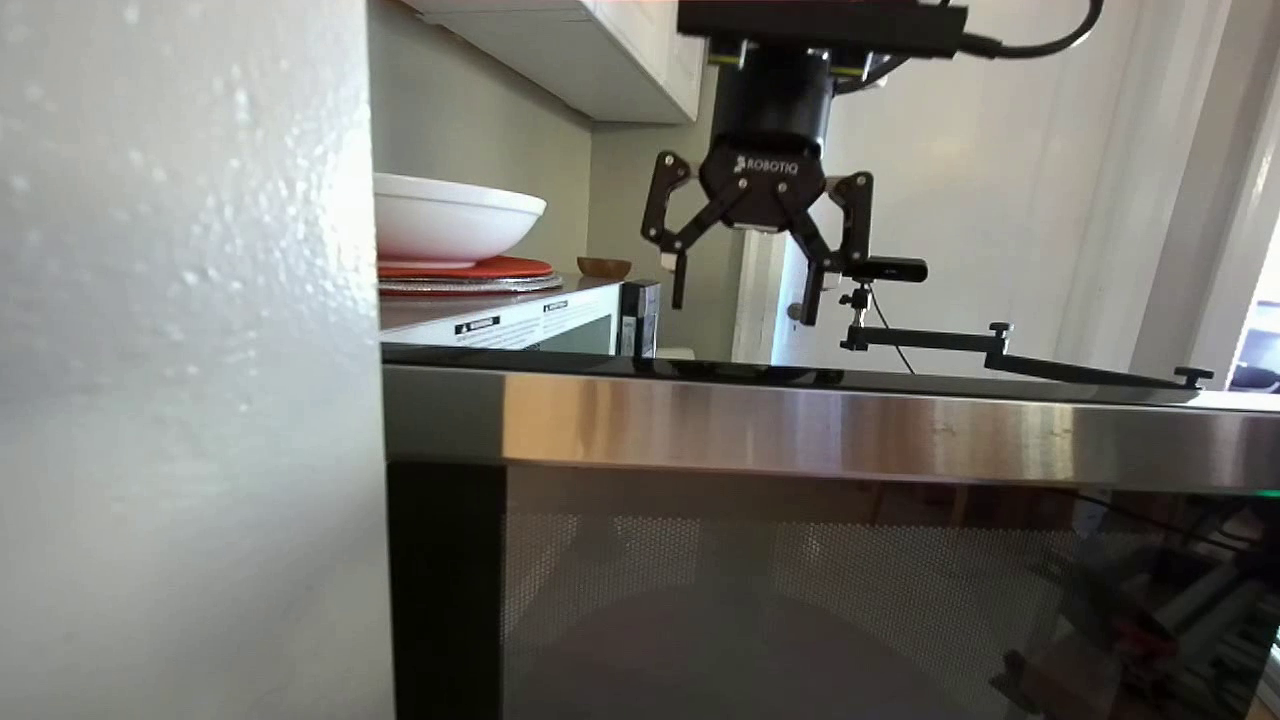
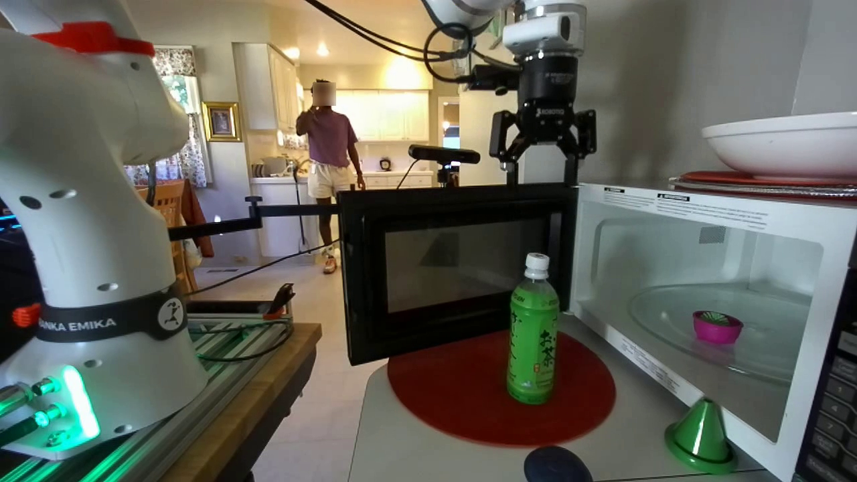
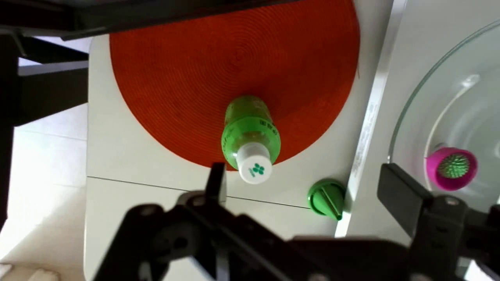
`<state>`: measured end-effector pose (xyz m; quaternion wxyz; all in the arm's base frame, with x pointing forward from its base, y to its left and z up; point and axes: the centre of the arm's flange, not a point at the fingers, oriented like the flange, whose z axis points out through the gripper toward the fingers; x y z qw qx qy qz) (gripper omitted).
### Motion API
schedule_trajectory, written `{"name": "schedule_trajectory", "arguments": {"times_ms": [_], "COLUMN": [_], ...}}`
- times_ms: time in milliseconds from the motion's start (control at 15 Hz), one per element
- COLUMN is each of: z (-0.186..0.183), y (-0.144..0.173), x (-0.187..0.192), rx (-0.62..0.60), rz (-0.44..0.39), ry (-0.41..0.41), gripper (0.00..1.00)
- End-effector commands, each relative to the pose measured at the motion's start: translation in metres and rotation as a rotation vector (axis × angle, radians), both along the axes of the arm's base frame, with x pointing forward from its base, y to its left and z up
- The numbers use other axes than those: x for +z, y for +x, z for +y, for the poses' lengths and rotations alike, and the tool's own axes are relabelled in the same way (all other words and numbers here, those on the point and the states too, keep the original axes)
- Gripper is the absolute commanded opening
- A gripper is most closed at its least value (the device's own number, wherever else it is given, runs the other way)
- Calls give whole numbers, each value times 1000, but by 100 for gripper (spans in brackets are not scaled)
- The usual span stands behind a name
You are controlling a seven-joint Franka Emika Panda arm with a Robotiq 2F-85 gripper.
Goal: Pick up the white cap on the right and put it on the green bottle
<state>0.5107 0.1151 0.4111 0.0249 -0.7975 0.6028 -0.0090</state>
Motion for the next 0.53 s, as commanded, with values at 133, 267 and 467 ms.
{"name": "schedule_trajectory", "arguments": {"times_ms": [133,267,467], "z": [-51,-67,-80], "y": [-39,-43,-47], "x": [55,76,103], "rx": [262,352,488], "rz": [-101,-138,-174], "ry": [103,121,158], "gripper": [100,100,100]}}
